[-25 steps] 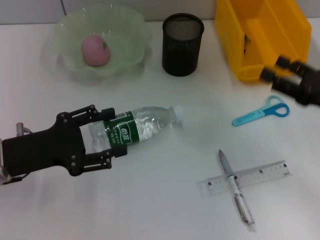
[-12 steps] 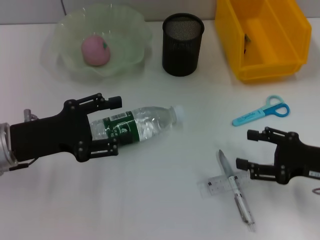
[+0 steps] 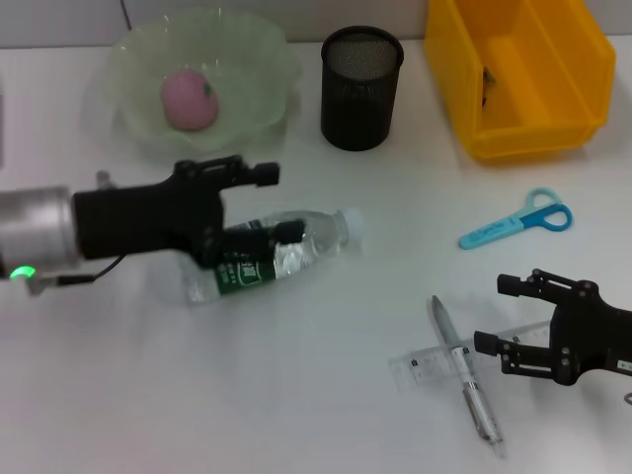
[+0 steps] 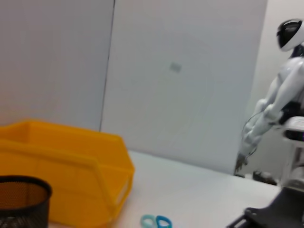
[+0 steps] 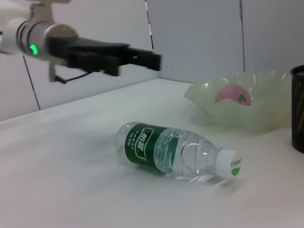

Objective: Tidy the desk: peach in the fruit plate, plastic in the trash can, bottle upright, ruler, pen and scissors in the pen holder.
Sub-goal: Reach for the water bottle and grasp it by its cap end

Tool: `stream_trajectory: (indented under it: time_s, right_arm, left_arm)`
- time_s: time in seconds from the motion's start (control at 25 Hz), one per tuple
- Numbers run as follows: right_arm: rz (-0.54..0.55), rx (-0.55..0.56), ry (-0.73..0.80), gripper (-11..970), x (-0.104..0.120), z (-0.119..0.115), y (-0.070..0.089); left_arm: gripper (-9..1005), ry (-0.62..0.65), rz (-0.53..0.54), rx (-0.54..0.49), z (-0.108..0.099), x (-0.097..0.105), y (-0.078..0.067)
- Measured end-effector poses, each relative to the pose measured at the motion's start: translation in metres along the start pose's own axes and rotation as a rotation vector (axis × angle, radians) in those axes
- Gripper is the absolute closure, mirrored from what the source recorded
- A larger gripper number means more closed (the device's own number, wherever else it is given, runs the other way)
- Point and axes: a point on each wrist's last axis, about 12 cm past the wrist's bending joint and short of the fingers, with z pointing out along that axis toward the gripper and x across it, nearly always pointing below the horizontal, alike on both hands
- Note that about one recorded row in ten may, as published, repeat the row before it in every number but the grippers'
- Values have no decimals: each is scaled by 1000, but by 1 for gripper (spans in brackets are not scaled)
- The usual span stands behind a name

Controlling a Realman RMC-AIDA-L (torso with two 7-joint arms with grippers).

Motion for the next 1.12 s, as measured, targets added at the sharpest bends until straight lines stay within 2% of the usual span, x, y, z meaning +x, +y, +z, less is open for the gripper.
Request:
stream_trajectory:
  time_s: [0.04,0.08,0.2,0.24,0.28,0.56,0.8,1.12]
  right_arm:
    - [2,1,0,139,0,0,0]
    - [4,1,0,139,1,0,1]
    - [5,2,0,139,1,-1,1]
    - [5,2,0,139,2,-1,1]
    - [6,2,-1,139,2,-1,2]
    - [8,7,-3,139,2,-1,2]
    - [10,16,-8,139,2,-2,1]
    - [16,22,-6,139,2,-2,0]
  left_arm:
    - [322,11,-3,-3,4,-3,3]
    - [322,55,-19,-22,20,-14,12]
    - [324,79,-22,-26,29,-22,17]
    - [324,127,-25,-12,46,-36,25]
    - [325,150,-36,-9,55,-42,28]
    - [328,301,-33,-50,81,-61,44]
    - [331,427,-26,-55,97,-73,48]
    - [335,618,3,-82,124,-86,45]
